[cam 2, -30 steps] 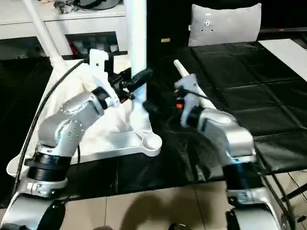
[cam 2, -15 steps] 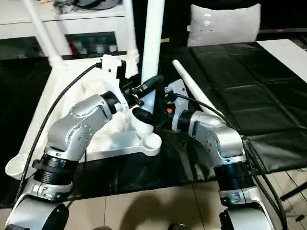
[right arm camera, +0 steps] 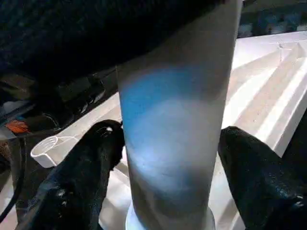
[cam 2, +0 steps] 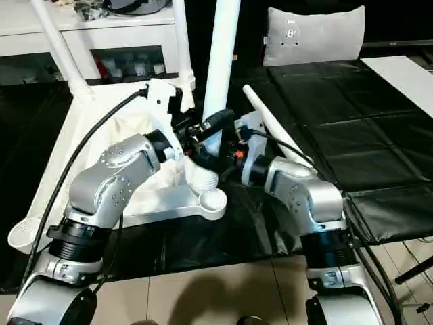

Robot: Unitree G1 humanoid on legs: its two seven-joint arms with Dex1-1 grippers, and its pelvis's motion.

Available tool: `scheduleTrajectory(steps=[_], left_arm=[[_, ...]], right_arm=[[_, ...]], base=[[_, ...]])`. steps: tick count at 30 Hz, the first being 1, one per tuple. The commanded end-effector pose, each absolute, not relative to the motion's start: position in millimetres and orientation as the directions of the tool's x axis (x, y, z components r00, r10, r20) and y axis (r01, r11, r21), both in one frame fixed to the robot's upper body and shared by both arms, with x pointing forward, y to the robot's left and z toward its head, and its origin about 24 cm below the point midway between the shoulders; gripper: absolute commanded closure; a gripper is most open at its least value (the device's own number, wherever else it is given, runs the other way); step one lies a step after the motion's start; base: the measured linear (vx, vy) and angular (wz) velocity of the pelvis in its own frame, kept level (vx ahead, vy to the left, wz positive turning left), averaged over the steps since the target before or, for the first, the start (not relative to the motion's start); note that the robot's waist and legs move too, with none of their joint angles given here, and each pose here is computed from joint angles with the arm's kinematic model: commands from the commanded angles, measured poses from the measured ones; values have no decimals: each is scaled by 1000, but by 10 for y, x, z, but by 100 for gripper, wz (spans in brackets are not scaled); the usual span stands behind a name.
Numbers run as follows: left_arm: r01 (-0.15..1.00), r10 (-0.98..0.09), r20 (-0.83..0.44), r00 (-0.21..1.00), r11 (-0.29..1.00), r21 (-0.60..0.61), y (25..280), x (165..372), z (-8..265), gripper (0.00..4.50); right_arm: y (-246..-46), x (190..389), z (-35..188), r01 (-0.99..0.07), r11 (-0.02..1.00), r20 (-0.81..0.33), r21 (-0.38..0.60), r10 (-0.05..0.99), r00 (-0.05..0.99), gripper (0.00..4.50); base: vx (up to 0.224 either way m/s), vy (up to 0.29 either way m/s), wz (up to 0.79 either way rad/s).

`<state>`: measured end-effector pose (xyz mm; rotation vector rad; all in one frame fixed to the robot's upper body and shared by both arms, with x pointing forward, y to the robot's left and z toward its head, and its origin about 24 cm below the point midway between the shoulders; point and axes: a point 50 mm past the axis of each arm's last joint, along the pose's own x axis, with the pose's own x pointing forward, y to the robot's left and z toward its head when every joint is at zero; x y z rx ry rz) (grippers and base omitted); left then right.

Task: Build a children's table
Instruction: Pick table leg

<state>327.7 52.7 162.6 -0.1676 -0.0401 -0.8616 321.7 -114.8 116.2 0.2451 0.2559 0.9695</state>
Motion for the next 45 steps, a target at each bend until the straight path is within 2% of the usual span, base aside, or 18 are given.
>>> scheduleTrajectory(steps=[1,3,6,9,14,27,28,30,32,35,38,43,45], left_arm=[[766,-757,119,643,635,-102,527,3264,1677,262],[768,-759,118,641,633,-100,522,3262,1676,262],[770,-761,118,638,631,-98,517,3259,1674,262],[772,-763,118,635,627,-99,507,3256,1676,262],[779,-771,116,626,616,-112,486,3239,1667,262],[785,-778,116,617,601,-151,464,3224,1669,262],[789,-782,120,612,593,-160,463,3220,1673,227],[801,-793,135,594,570,-180,452,3199,1696,192],[828,-816,156,557,529,-186,430,3149,1723,190],[845,-828,182,530,498,-197,412,3111,1745,150],[855,-831,222,511,465,-228,409,3086,1779,129],[903,-849,354,392,282,-323,381,2958,1891,83],[906,-851,357,384,272,-326,377,2945,1891,62]], right_arm=[[-1145,3242,1200,-780,536,-104,322,839,534,129],[-1144,3240,1190,-778,537,-110,326,839,533,159],[-1137,3236,1172,-777,535,-117,331,840,529,168],[-1135,3238,1161,-777,535,-124,332,841,526,210],[-1148,3245,1141,-766,549,-140,335,833,536,246],[-1154,3277,1058,-716,628,-182,305,776,604,261],[-1155,3279,1054,-717,630,-185,300,775,604,261],[-1158,3284,1048,-718,628,-186,300,777,601,261],[-1176,3316,1037,-702,648,-183,297,760,624,261],[-1180,3327,1040,-697,650,-176,302,757,630,261],[-1172,3324,1052,-701,645,-167,305,761,627,262],[-1145,3305,1055,-714,630,-145,305,772,619,262],[-1142,3303,1050,-715,629,-143,306,773,619,262]], base=[[0,0,0],[0,0,0],[0,0,0],[0,0,0],[0,0,0],[0,0,0],[0,0,0],[0,0,0],[0,0,0],[0,0,0],[0,0,0],[0,0,0],[0,0,0]])
